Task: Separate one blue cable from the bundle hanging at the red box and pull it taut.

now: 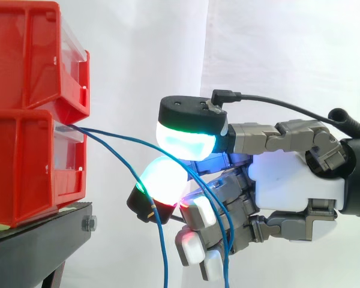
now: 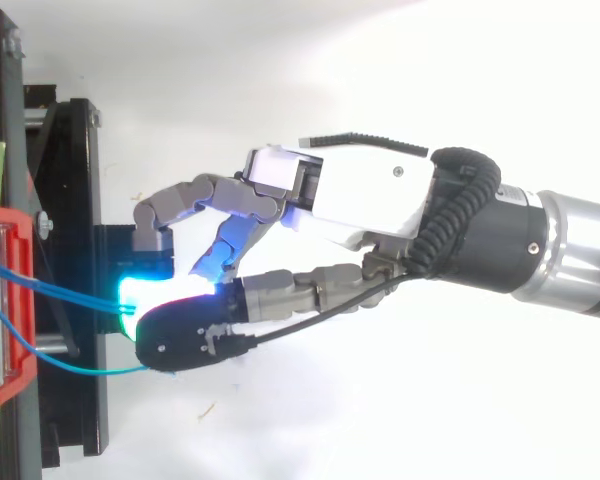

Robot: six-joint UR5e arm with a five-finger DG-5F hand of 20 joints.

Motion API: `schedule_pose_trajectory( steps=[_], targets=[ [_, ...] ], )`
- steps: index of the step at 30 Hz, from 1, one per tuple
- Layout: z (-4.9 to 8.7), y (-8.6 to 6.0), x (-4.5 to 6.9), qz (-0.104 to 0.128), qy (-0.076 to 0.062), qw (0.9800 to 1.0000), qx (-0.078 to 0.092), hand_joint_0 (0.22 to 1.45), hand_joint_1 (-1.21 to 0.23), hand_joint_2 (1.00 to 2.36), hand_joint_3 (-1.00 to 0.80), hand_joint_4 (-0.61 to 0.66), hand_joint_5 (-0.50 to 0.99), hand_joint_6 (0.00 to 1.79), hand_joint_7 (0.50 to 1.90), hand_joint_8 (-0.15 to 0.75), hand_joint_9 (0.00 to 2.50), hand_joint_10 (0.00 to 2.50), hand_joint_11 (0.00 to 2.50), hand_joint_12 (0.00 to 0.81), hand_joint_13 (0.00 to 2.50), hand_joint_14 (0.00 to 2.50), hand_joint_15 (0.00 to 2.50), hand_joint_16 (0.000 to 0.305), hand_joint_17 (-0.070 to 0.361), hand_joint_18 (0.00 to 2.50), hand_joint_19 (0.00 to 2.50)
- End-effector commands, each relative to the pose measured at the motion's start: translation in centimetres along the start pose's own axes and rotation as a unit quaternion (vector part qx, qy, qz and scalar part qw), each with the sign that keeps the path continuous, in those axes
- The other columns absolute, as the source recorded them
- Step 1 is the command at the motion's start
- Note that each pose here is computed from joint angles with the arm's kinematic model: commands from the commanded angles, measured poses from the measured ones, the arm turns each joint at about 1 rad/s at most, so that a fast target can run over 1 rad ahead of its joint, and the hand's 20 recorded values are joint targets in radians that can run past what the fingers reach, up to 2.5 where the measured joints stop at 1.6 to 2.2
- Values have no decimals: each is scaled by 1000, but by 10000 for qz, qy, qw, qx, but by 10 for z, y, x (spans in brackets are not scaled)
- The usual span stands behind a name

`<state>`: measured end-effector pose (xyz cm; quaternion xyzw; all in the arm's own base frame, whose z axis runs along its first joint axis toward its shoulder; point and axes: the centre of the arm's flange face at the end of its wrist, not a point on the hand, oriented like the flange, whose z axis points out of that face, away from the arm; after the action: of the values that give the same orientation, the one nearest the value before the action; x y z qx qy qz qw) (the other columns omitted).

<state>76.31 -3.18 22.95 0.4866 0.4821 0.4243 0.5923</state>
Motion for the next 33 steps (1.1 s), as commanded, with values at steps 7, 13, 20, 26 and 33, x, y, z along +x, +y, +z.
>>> schedule_pose_trajectory(
  steps=[7,13,20,26,33],
  targets=[
    [0,0,0,-2,-3,10000,13,665,-786,1019,-179,193,-188,800,1099,349,1042,24,889,401,955,23,601,46,104,906,646],
    [-1,-1,0,-21,6,10000,63,686,-838,1009,-376,205,-200,830,1074,346,1020,24,887,398,943,22,593,46,103,899,635],
    [-1,-1,0,-21,6,10000,63,664,-773,1000,-498,203,-192,834,1070,347,1041,24,896,394,950,22,595,45,101,899,645],
    [-1,-1,0,-21,6,10000,63,598,-676,1000,-500,202,-184,827,1071,354,1075,24,883,395,968,22,596,45,102,908,654],
    [-1,-1,1,-20,14,10000,62,641,-715,1011,-372,173,-177,822,1098,364,1094,25,887,394,978,20,591,45,101,914,653]
  ],
)
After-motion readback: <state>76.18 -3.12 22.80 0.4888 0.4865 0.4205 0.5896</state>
